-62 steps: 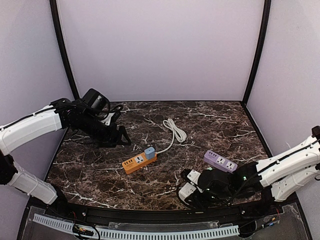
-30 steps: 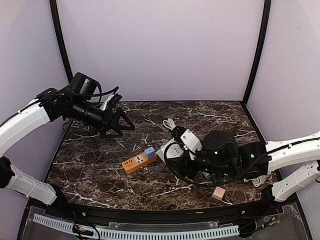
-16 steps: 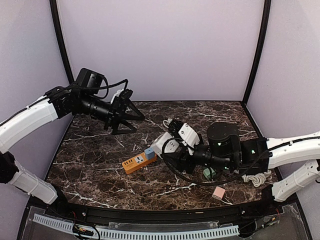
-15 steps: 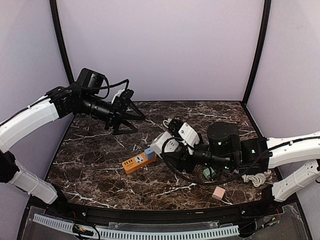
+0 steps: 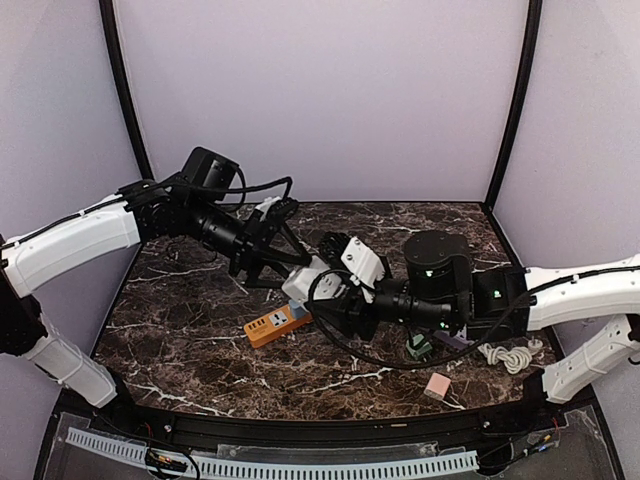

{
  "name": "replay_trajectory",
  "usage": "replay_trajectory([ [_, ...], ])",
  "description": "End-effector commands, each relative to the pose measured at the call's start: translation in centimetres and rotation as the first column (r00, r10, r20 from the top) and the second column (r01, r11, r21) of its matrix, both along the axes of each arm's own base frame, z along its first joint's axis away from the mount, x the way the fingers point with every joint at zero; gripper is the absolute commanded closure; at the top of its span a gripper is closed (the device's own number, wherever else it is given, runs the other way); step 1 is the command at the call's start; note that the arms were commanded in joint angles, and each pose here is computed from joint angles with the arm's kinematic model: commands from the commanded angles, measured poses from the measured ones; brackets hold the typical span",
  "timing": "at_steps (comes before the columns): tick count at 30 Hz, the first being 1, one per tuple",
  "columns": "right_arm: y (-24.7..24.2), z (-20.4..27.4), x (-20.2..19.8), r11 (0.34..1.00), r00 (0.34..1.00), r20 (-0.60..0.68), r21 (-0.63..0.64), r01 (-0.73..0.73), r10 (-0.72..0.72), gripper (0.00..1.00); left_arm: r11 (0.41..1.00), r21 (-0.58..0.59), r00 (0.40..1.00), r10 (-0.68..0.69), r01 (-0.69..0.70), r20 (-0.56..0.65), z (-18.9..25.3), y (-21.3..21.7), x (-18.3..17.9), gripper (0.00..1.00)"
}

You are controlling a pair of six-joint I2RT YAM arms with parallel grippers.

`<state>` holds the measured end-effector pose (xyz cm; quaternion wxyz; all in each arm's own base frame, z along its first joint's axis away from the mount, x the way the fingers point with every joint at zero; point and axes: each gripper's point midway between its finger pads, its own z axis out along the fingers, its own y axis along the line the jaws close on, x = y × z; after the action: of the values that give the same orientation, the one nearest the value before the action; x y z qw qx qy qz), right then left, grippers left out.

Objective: Insert the plug

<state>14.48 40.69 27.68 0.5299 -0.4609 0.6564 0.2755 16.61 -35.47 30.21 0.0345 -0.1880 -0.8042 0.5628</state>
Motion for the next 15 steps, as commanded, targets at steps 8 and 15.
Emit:
replay_trajectory([
  [8, 1.5, 2.6, -0.2, 0.997, 0.998, 0.032, 0.051, -0.055, 0.054, 1.0, 0.994, -0.008, 0.994, -0.105, 0.105, 0.035, 0.1, 0.3, -1.7, 0.24],
  [15, 1.8, 2.3, -0.3, 0.997, 0.998, 0.02, 0.037, -0.063, 0.062, 1.0, 0.993, 0.023, 0.992, -0.12, 0.119, 0.041, -0.5, 0.1, -1.9, 0.27],
])
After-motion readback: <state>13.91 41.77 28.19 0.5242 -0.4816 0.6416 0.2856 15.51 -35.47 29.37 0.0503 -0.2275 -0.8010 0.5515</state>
